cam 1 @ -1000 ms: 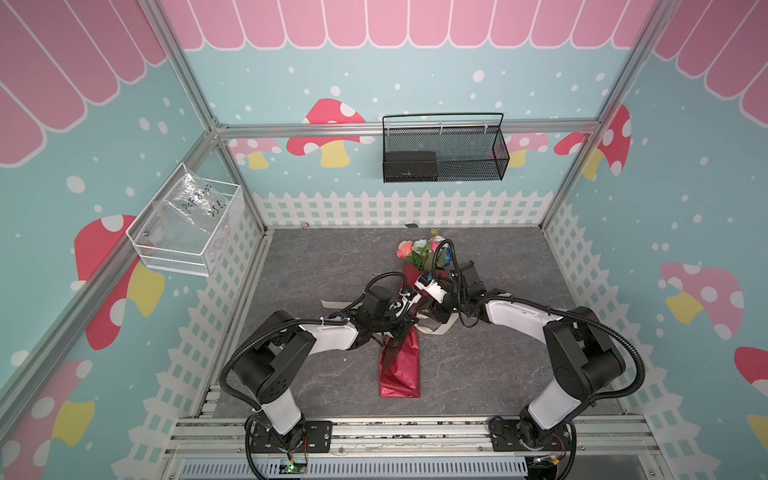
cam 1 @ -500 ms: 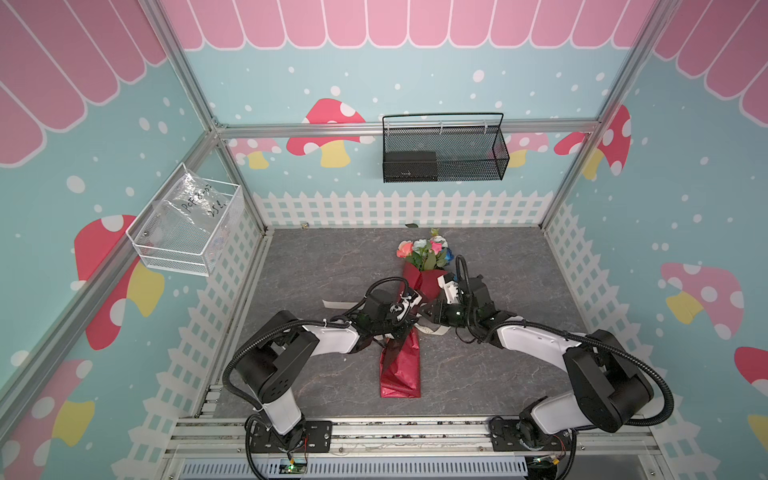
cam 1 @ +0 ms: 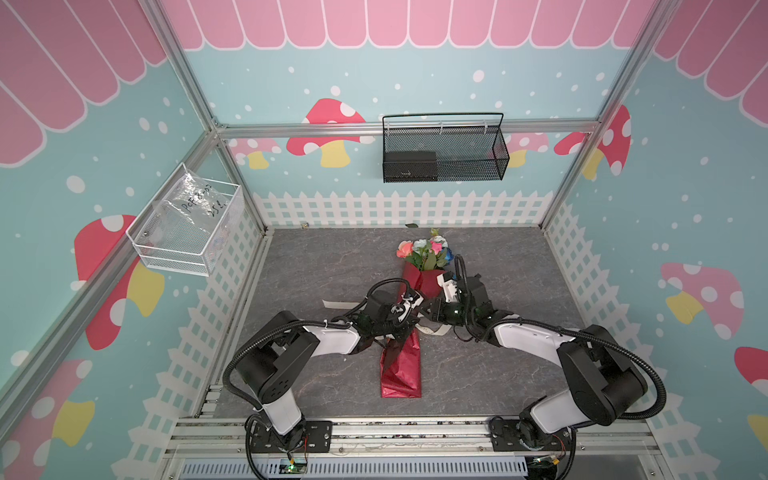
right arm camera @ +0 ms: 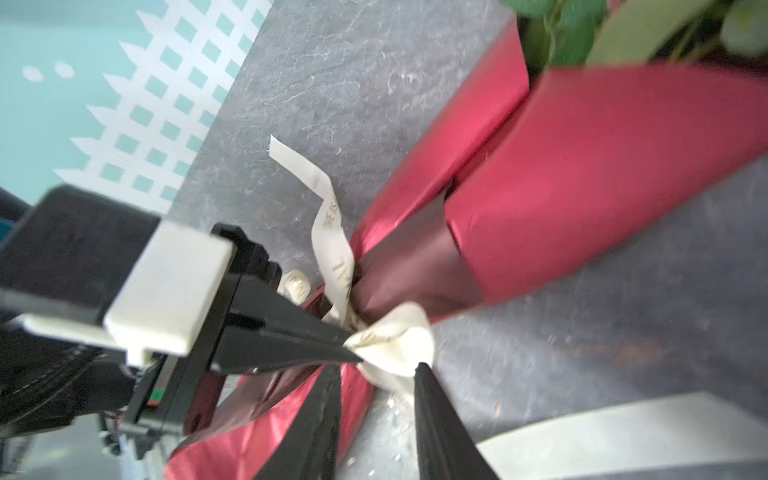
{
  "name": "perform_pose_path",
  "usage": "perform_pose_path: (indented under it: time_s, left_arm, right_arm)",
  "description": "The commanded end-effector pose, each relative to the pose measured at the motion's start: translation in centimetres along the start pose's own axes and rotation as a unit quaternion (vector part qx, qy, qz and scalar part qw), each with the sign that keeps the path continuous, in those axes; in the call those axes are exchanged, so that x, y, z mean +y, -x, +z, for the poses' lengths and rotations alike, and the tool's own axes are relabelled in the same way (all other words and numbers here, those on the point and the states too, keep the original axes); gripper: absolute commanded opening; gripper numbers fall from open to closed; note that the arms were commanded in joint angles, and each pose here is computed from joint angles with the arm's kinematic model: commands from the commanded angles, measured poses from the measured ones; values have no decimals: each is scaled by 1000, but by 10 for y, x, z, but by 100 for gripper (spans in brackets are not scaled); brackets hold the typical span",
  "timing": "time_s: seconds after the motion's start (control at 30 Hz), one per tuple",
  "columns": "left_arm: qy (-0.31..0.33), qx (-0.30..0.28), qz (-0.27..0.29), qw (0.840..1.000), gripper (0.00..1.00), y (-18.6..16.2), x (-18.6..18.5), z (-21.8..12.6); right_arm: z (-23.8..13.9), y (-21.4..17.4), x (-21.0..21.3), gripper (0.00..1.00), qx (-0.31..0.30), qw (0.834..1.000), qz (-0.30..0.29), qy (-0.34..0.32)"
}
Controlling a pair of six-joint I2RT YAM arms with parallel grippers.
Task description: Tie the bouquet of fake flowers
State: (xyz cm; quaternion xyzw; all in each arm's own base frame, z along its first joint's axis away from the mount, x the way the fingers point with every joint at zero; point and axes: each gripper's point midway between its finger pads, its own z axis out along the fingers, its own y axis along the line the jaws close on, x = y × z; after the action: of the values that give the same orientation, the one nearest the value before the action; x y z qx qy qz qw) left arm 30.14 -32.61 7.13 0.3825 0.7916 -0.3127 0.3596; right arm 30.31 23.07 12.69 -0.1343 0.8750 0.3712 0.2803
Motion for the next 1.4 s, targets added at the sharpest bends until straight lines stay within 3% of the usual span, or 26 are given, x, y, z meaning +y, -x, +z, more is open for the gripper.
perform_pose_path:
  time_s: [0.0,0.17,0.67,1.27,1.37]
  left_arm:
    - [12,-13,16,1000,0,5,3,-5]
    - [15,-16,16,1000,0,5,3,-6]
    - [35,-34,39,998,0,11,1,-3]
    - [26,-29,53,998,0,12,-7,4]
    - [25,-27,52,998,0,11,-7,6]
  right_arm:
    - [-4,-7,20,31,-13,994,96,41]
    - [0,-6,32,30,-29,992,112,51]
    - [30,11,23,30,-41,989,134,37]
    - [51,4,2,31,-35,987,155,11]
    - [53,4,2,35,-32,988,152,11]
